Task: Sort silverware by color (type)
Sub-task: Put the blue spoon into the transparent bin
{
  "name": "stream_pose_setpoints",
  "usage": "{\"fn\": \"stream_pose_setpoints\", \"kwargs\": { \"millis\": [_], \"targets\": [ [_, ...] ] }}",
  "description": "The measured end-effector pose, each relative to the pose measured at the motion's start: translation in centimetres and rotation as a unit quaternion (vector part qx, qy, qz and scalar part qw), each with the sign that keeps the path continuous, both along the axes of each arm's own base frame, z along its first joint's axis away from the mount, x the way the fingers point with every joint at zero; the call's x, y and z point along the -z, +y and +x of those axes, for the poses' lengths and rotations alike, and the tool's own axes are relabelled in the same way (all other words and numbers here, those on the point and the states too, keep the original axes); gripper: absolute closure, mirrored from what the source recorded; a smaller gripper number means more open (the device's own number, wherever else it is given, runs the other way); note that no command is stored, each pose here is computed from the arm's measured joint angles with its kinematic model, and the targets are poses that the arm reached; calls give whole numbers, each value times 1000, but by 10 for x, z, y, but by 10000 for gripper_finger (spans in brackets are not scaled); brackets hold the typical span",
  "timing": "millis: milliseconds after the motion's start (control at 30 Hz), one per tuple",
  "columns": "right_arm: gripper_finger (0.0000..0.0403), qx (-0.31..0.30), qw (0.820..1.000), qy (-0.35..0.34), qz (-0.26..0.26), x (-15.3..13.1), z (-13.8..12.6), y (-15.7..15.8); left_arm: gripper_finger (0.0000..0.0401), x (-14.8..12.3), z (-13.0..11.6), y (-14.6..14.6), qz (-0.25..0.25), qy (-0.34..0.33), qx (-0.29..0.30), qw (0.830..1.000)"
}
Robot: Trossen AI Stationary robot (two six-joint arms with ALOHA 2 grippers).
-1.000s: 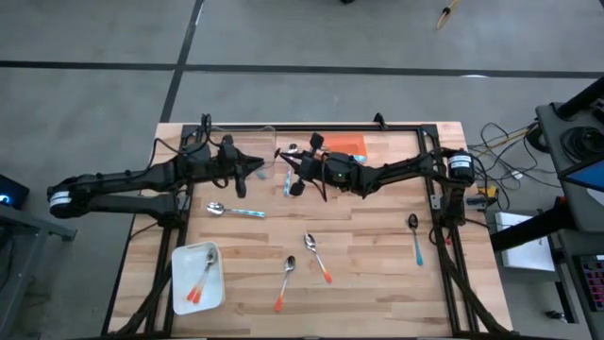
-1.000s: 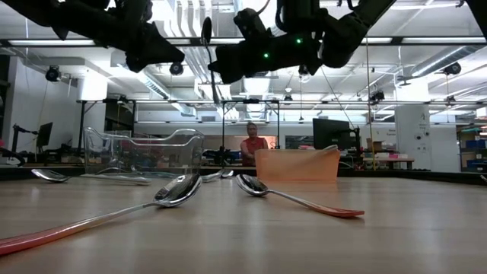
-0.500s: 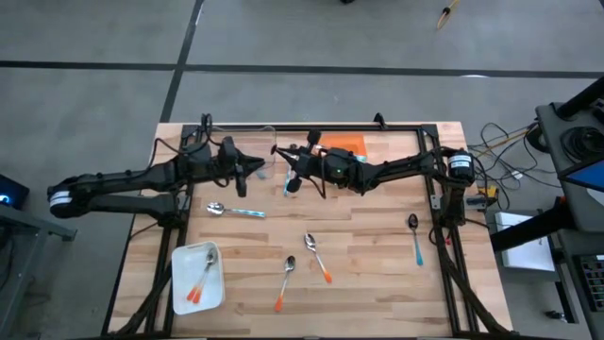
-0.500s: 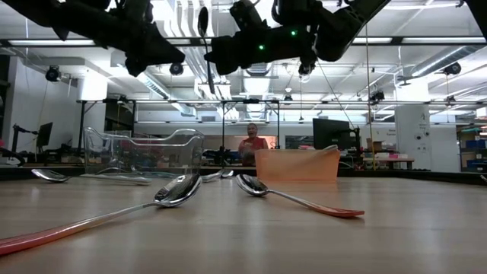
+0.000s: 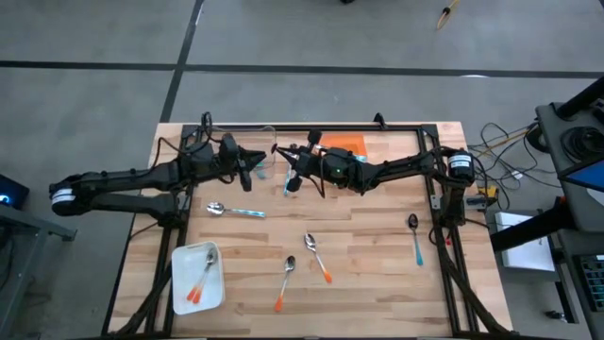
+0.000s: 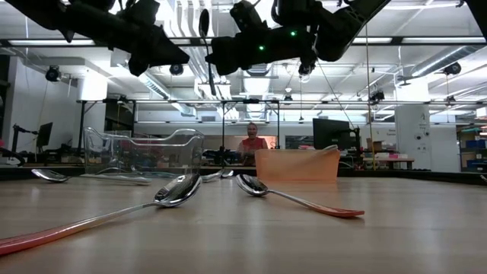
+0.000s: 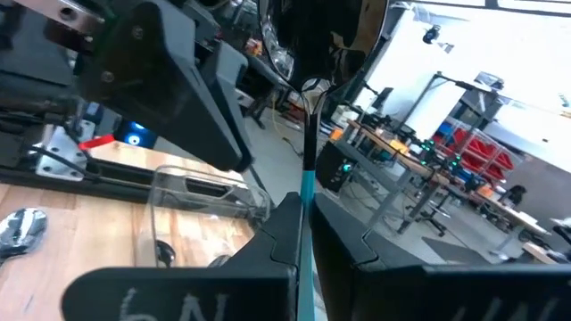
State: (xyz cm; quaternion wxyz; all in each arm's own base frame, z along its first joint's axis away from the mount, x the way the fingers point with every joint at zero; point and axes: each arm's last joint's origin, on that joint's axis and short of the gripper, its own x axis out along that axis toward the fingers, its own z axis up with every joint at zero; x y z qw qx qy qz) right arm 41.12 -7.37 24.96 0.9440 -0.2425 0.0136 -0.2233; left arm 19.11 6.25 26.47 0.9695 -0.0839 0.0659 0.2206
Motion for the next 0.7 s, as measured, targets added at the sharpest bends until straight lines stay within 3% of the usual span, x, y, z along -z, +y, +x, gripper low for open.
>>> {"fn": "stream_pose_setpoints", "kwargs": {
  "millis": [300,533,700],
  "targets": [
    [394,14,1000,16,0,2,0,-1,378,-2,-1,0,15,0,-3,1000],
    [394,13,998,67,18,-9,9,-2,378,-6,-1,0,48,-5,1,999],
    [394,43,992,114,22,-11,12,-4,375,-8,-3,0,77,3,-12,997]
  ]
}}
